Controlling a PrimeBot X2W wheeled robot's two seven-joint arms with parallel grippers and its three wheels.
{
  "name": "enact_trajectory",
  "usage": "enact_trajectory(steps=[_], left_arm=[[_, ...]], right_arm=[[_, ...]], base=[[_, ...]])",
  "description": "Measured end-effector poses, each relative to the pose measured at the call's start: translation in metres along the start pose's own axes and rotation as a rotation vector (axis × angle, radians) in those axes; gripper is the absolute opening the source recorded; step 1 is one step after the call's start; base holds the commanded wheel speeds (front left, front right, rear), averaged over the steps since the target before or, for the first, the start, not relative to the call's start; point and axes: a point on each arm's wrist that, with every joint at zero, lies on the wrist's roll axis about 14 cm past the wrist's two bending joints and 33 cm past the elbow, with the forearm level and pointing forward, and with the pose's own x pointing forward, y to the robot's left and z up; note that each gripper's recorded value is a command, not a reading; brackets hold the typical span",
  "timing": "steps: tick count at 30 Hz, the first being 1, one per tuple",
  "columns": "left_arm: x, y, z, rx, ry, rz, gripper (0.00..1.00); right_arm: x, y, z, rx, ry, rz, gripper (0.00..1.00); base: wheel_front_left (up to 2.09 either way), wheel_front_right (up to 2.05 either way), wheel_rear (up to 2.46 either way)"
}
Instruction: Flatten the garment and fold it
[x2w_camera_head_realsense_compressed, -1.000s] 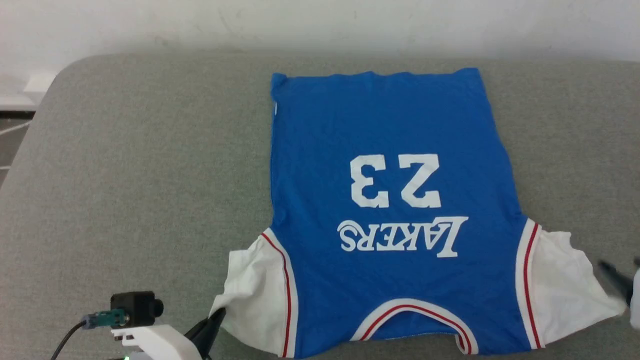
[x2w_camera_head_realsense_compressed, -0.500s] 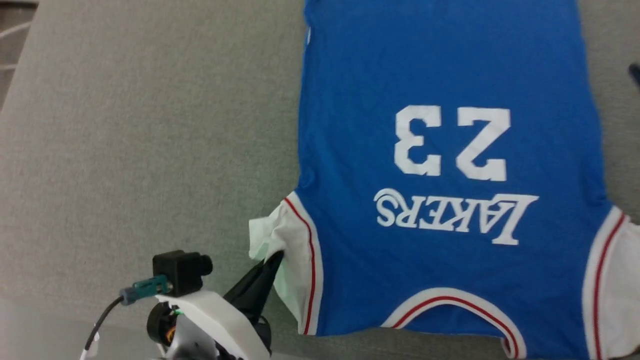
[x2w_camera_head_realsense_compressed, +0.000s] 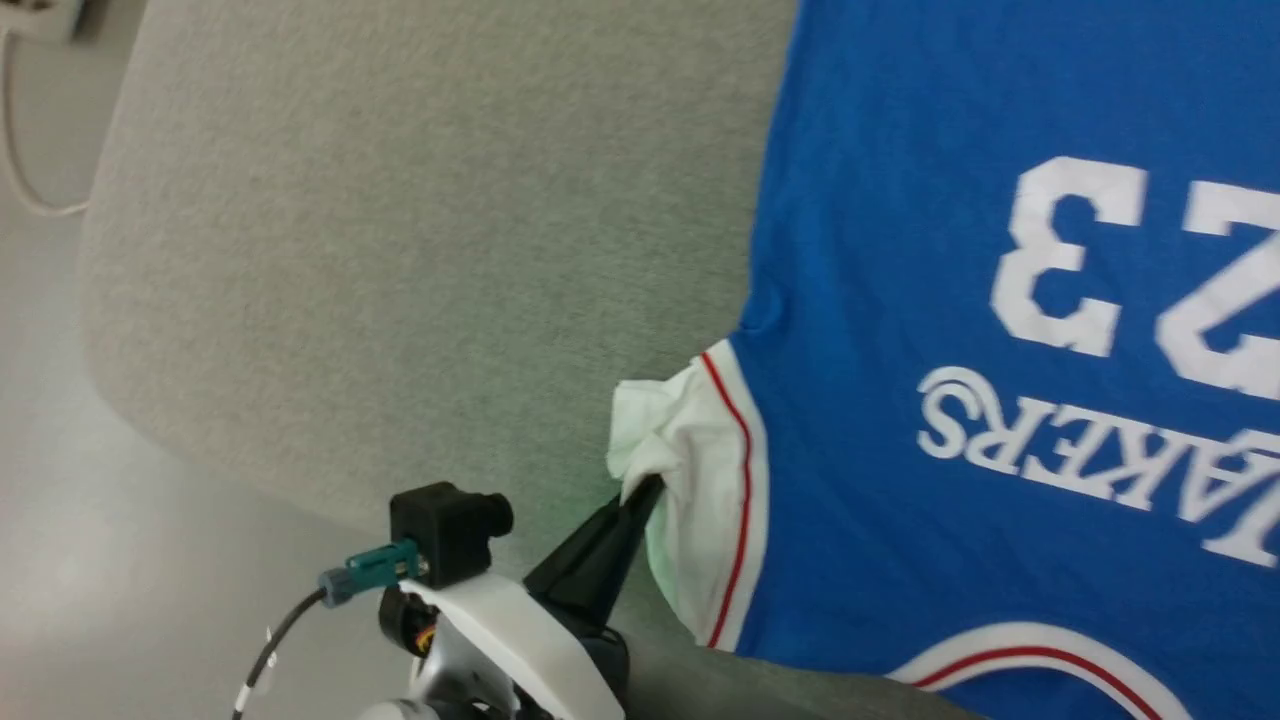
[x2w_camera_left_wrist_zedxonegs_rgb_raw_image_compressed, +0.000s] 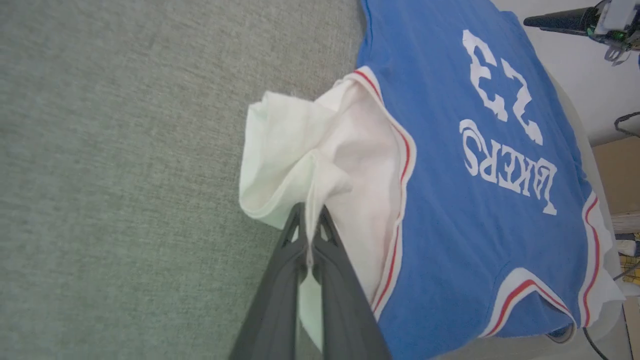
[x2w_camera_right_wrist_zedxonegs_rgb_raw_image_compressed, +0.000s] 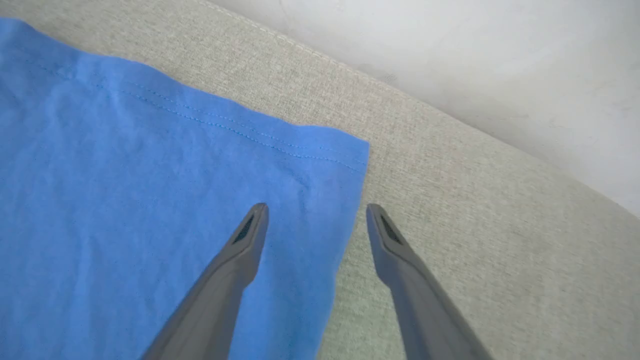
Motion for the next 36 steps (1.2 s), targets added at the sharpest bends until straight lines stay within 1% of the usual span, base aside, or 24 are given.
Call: enact_trajectory(steps=[3,7,8,9,12,15,20,22,25,29,36], left_arm=[[0.000,0.003,-0.004,-0.012,0.006,0.020,0.00],[0.000,0.009,-0.008,-0.018,0.012,0.054,0.00],[0.000,0.011,-0.009,-0.019,0.016,0.063,0.00],[-0.001,0.013,-0.010,-0.020,0.019,0.071,0.00],[-0.001,0.018,-0.013,-0.023,0.024,0.092,0.00],[-0.001,0.020,-0.014,-0.020,0.025,0.095,0.00],[-0.003,0.021,-0.012,-0.013,0.016,0.089,0.00],[-0.005,0.022,-0.010,-0.008,0.009,0.085,0.00],[-0.008,0.021,-0.005,0.002,-0.005,0.077,0.00],[-0.014,0.023,0.001,0.013,-0.029,0.075,0.00],[-0.023,0.014,0.003,0.013,-0.052,0.036,0.00]], right_arm=[[0.024,0.004,-0.010,-0.012,0.064,-0.007,1.00],[0.045,0.002,-0.015,-0.025,0.098,-0.028,1.00],[0.050,0.002,-0.018,-0.026,0.109,-0.030,0.77],[0.053,0.002,-0.019,-0.026,0.118,-0.031,0.00],[0.061,0.007,-0.023,-0.024,0.128,-0.021,0.00],[0.060,0.010,-0.023,-0.014,0.126,-0.010,0.00],[0.051,0.010,-0.028,-0.015,0.125,-0.011,0.00],[0.043,0.010,-0.033,-0.034,0.134,-0.012,0.00],[0.027,0.010,-0.042,-0.037,0.141,-0.005,0.00],[-0.001,0.011,-0.060,0.031,0.156,0.026,0.00],[-0.075,-0.001,-0.112,0.028,0.206,0.024,0.00]], base=[[0.00,0.00,0.00],[0.00,0.00,0.00],[0.00,0.00,0.00],[0.00,0.00,0.00],[0.00,0.00,0.00],[0.00,0.00,0.00],[0.00,0.00,0.00],[0.00,0.00,0.00],[0.00,0.00,0.00],[0.00,0.00,0.00],[0.00,0.00,0.00]])
